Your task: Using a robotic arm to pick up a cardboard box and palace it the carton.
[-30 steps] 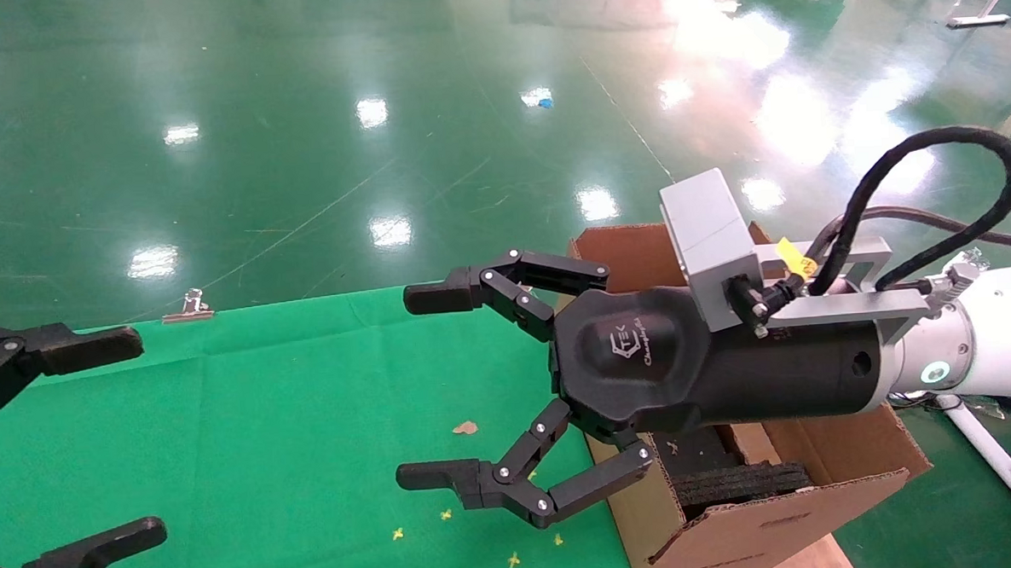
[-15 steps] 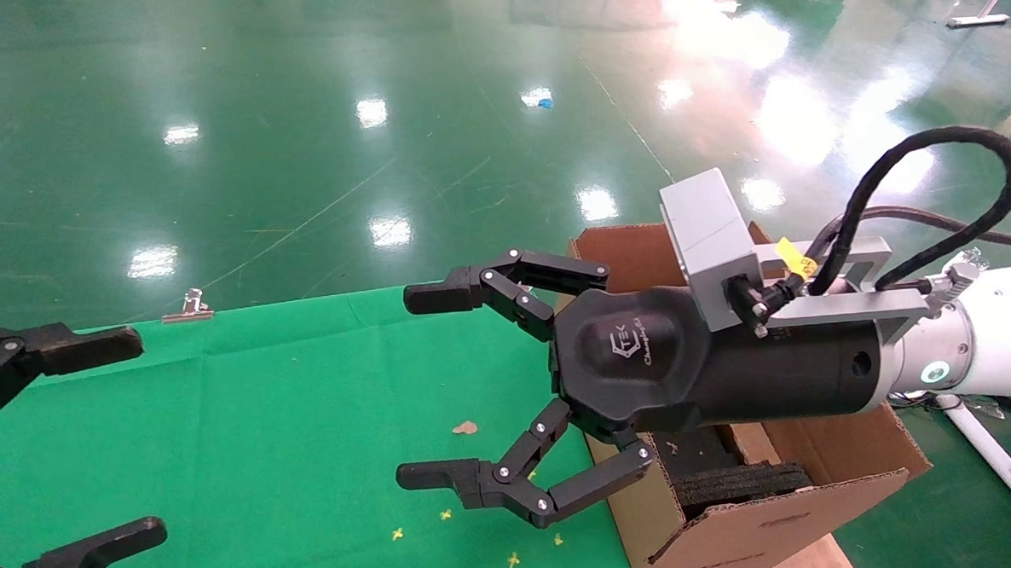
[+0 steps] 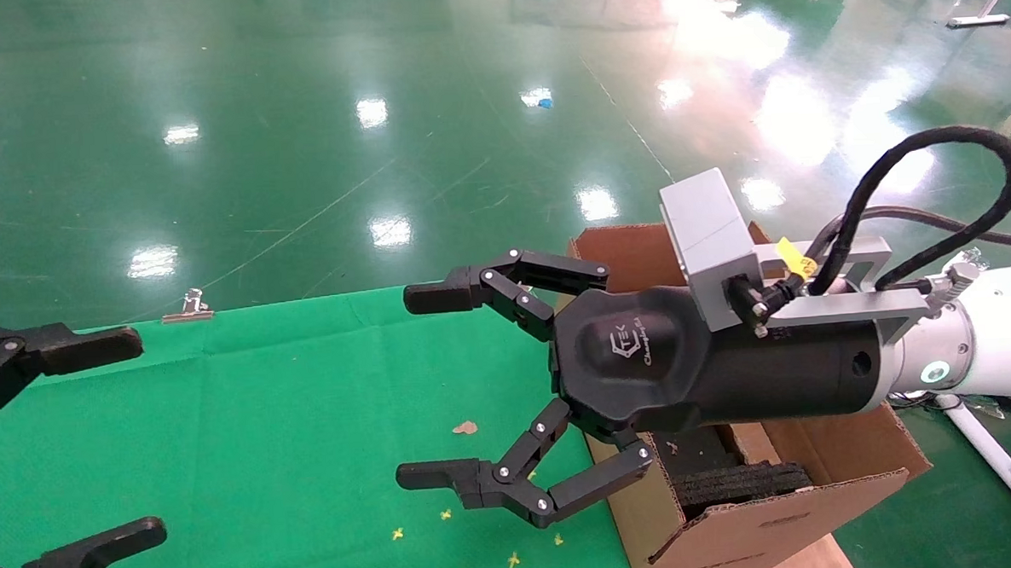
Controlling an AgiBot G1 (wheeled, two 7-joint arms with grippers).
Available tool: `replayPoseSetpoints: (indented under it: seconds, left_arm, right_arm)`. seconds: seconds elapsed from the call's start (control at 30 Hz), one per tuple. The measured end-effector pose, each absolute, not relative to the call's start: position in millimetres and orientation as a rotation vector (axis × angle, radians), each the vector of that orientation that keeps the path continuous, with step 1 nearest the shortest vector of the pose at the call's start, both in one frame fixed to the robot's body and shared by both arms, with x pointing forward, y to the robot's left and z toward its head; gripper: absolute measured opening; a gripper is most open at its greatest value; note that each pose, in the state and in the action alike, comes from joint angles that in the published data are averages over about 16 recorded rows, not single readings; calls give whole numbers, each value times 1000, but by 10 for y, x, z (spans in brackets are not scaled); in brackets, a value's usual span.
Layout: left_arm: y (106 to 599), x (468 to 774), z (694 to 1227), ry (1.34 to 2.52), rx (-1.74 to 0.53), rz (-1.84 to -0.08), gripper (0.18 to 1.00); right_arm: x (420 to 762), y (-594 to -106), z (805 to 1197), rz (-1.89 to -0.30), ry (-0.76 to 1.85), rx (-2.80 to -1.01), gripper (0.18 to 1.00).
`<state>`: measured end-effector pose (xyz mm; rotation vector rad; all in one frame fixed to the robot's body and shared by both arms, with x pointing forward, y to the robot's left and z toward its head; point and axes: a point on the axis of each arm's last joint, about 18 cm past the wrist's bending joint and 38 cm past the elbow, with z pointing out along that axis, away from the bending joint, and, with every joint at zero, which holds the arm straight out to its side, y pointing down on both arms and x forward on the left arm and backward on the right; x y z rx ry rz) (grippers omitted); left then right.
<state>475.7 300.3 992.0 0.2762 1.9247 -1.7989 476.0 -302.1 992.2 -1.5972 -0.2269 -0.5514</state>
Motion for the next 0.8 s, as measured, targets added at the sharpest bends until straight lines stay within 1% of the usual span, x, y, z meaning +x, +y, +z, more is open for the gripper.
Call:
replayPoseSetpoints:
  seconds: [0.8]
  left_arm:
    - [3003, 4756, 9920, 1925, 276, -1799, 1001]
  right_arm:
    - [4760, -3021, 9922, -551, -227, -1597, 1000]
